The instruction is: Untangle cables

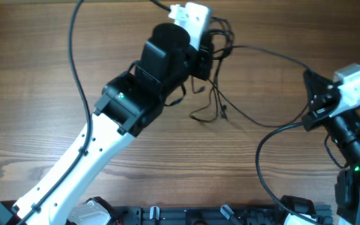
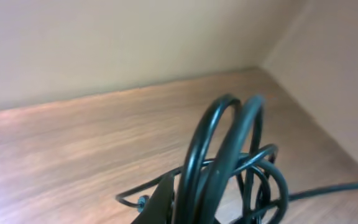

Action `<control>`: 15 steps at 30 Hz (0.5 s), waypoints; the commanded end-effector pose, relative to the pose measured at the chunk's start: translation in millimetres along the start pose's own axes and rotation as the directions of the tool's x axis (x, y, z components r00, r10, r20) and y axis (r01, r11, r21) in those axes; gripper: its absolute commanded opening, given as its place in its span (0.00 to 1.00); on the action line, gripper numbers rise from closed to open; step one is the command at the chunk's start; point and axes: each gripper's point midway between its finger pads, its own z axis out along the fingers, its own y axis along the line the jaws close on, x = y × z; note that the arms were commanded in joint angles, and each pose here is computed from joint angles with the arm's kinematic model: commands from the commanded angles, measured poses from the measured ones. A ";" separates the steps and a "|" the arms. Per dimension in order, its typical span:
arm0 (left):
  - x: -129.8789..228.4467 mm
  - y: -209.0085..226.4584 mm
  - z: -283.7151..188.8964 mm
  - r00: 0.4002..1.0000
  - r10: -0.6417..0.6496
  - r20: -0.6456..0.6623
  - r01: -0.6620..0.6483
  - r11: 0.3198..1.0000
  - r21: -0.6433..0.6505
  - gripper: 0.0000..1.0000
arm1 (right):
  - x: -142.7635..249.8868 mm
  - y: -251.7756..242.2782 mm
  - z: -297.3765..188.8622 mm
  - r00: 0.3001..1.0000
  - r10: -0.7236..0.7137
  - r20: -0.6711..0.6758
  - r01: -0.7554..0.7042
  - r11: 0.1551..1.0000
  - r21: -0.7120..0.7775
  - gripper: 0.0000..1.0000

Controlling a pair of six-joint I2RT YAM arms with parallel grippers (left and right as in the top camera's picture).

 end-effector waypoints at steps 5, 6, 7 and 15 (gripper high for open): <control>2.4 62.6 -3.8 0.995 -0.091 -0.026 0.085 0.979 -0.184 0.04 | -4.5 -27.8 -14.1 0.995 0.095 0.030 -0.099 0.977 0.191 0.04; 2.7 64.0 -4.0 0.995 -0.093 -0.027 0.086 0.979 -0.187 0.04 | -4.2 -29.8 -14.5 0.994 0.109 0.032 -0.113 0.973 0.202 0.04; 3.2 65.7 -4.2 0.995 -0.094 -0.030 0.087 0.978 -0.191 0.04 | -3.7 -32.7 -15.1 0.991 0.128 0.036 -0.132 0.967 0.219 0.04; 5.4 73.3 -5.2 0.995 -0.092 -0.042 0.081 0.974 -0.209 0.04 | -2.6 -40.3 -17.1 0.986 0.163 0.045 -0.169 0.950 0.262 0.04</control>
